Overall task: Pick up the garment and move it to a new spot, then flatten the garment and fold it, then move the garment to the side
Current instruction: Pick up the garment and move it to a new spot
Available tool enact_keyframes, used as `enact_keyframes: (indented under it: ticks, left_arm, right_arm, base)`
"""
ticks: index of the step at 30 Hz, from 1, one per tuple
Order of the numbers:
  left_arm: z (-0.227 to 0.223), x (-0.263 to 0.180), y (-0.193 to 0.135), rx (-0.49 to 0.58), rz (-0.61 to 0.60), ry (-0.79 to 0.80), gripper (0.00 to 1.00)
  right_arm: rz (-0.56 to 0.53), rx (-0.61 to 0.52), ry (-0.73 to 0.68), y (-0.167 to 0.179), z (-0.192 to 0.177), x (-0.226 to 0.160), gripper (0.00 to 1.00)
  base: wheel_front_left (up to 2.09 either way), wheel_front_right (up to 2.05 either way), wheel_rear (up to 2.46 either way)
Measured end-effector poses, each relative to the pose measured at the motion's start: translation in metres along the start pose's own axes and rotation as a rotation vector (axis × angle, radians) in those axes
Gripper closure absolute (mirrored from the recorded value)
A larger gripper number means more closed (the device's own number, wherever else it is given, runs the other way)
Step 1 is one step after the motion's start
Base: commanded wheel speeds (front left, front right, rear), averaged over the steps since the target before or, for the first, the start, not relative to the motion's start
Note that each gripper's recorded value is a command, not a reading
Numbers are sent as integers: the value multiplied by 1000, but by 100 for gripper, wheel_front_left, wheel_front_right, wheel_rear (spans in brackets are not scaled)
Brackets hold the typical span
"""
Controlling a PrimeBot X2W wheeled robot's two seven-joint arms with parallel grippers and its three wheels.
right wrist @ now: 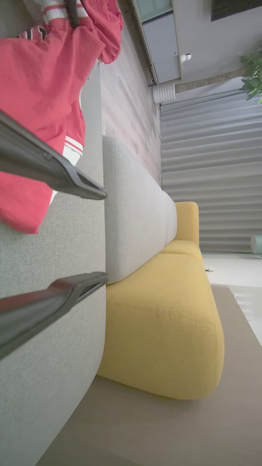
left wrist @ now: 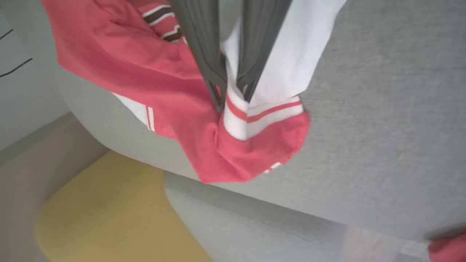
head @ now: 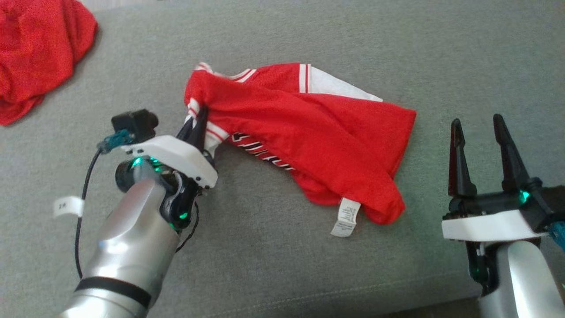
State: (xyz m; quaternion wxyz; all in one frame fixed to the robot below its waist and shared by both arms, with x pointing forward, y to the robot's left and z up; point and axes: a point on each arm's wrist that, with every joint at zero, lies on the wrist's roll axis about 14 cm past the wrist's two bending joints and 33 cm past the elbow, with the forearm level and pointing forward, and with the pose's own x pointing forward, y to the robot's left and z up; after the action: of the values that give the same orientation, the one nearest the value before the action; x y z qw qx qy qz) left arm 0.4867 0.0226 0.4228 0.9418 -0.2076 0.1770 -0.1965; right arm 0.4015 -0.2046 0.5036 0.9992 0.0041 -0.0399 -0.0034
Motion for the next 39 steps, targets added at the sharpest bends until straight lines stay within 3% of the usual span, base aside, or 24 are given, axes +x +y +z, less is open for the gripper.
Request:
enact_keyframes:
  ticks: [8, 9, 10, 11, 19, 26, 39]
  left_arm:
    - [-12, -9, 28, -15, 81, 8, 100]
    - [-12, -10, 27, -6, 78, 8, 69]
    - [-12, -11, 26, 16, 73, 10, 28]
    - [-10, -12, 26, 35, 70, 5, 0]
    - [39, -20, 3, 146, 6, -144, 0]
    - [40, -60, -1, 244, 21, -201, 0]
    - [33, -152, 22, 220, 201, -326, 0]
  right_arm:
    - [37, 8, 5, 12, -5, 11, 0]
    - [39, 9, 4, 13, -5, 12, 0]
    - [43, 8, 4, 15, -5, 12, 0]
    - [47, 3, 2, 16, -4, 12, 0]
    - [67, 2, -17, 23, 3, 13, 0]
    - [87, 10, -31, 30, 11, 2, 0]
    - [126, 24, 25, 44, -2, -40, 0]
  base:
    - [0, 0, 0]
    - [0, 0, 0]
    - [0, 0, 0]
    - [0, 0, 0]
    - [0, 0, 0]
    - [0, 0, 0]
    - [0, 0, 0]
